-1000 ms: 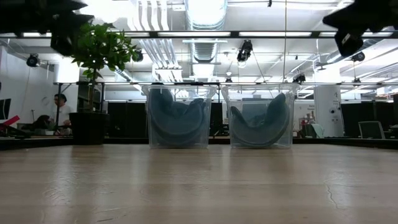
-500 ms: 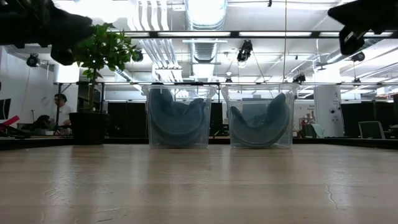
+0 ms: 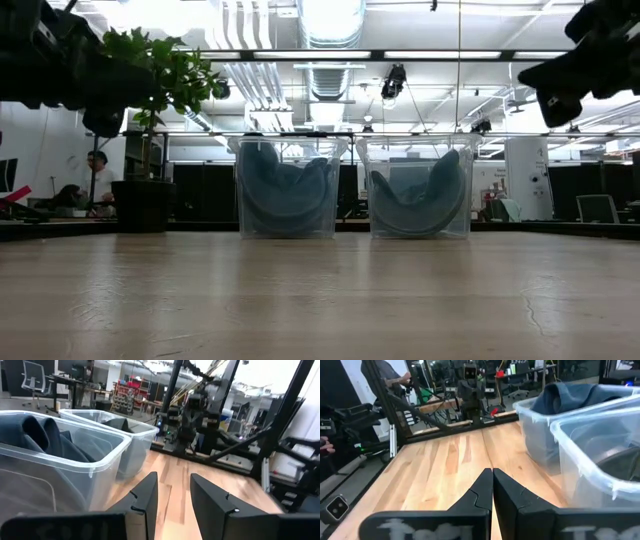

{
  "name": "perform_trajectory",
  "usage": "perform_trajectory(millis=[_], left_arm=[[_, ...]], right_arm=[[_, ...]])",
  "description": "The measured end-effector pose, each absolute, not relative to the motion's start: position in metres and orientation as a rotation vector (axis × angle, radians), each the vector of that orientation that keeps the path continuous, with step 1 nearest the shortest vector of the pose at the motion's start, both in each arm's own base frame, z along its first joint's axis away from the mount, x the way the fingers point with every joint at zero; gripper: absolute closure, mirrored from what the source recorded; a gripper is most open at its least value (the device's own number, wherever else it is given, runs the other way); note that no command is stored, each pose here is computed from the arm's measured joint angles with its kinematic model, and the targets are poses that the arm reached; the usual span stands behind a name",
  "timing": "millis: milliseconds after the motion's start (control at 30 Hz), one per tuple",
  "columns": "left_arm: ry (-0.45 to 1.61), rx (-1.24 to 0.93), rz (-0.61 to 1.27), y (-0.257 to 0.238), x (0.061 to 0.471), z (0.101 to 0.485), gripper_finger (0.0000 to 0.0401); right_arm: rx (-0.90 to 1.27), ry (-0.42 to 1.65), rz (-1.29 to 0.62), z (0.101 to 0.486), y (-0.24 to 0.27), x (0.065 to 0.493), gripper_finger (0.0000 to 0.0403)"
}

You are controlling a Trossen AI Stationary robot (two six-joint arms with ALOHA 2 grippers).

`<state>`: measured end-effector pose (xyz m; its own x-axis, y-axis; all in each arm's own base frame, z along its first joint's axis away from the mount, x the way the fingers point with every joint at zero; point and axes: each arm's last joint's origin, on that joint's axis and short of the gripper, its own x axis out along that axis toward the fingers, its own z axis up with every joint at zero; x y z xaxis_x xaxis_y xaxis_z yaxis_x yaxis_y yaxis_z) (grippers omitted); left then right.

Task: Pick & Place hat
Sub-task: Return to Home Position

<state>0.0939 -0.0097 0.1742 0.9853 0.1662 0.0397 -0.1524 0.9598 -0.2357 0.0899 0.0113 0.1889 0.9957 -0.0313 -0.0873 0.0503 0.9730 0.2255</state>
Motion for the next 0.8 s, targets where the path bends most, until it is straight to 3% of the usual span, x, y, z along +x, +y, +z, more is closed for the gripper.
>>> perform_trajectory(millis=[233, 800], left_arm=[[-0.065, -0.189, 0.163, -0.01, 0.094, 0.174, 0.0294], [-0.063, -0.208, 0.163, -0.01, 0.095, 0.172, 0.0294]], right_arm=[[0.221, 0.074, -0.04, 0.171, 0.012, 0.095, 0.0394], [0.172, 0.038, -0.015, 0.169, 0.013, 0.097, 0.0394]])
